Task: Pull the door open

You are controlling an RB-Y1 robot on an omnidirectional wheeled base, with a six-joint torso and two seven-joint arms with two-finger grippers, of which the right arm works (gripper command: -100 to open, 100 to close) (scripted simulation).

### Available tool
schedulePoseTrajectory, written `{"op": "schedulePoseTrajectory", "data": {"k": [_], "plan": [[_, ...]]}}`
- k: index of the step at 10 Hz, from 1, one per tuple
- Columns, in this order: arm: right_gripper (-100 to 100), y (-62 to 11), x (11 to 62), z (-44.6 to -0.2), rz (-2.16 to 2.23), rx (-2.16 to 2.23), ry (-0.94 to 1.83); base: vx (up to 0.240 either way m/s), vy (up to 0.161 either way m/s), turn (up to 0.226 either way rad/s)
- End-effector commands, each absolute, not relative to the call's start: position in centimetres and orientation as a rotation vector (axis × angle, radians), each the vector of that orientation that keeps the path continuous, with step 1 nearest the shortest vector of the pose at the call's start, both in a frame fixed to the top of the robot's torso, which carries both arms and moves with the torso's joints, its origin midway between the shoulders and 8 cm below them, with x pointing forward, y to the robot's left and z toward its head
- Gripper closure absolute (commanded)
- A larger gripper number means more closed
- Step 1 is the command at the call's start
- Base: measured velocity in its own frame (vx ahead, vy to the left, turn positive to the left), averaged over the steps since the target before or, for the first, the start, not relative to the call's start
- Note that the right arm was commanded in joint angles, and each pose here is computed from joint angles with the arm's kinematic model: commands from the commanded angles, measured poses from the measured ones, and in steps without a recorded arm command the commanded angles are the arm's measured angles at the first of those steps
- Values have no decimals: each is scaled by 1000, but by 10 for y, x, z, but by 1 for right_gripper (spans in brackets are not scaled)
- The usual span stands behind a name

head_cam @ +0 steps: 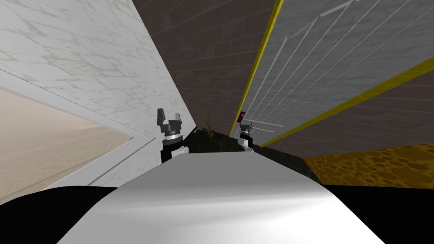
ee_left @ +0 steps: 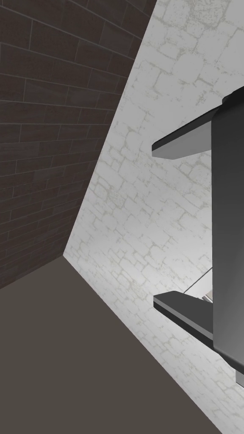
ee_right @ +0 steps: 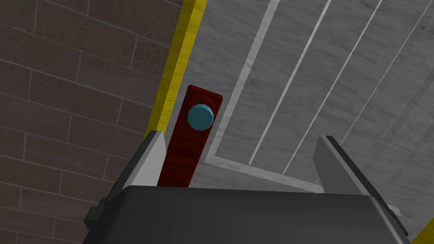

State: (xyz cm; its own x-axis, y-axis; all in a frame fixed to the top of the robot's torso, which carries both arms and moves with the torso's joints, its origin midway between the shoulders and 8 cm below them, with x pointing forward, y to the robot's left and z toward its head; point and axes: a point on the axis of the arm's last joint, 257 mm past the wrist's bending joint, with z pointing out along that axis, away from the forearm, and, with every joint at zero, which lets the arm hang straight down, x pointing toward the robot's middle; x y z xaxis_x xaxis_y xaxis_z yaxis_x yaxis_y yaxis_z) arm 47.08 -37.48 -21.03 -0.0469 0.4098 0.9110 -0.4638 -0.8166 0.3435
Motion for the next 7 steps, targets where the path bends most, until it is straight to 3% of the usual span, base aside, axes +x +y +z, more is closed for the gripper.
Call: {"op": "schedulePoseTrajectory", "data": {"k": [1,7], "plan": [[-100,-380,475,-224,1928,1699,-125,58,-102,162],[-100,-394,485,-264,1939,1833,-331,41,-90,117]]}}
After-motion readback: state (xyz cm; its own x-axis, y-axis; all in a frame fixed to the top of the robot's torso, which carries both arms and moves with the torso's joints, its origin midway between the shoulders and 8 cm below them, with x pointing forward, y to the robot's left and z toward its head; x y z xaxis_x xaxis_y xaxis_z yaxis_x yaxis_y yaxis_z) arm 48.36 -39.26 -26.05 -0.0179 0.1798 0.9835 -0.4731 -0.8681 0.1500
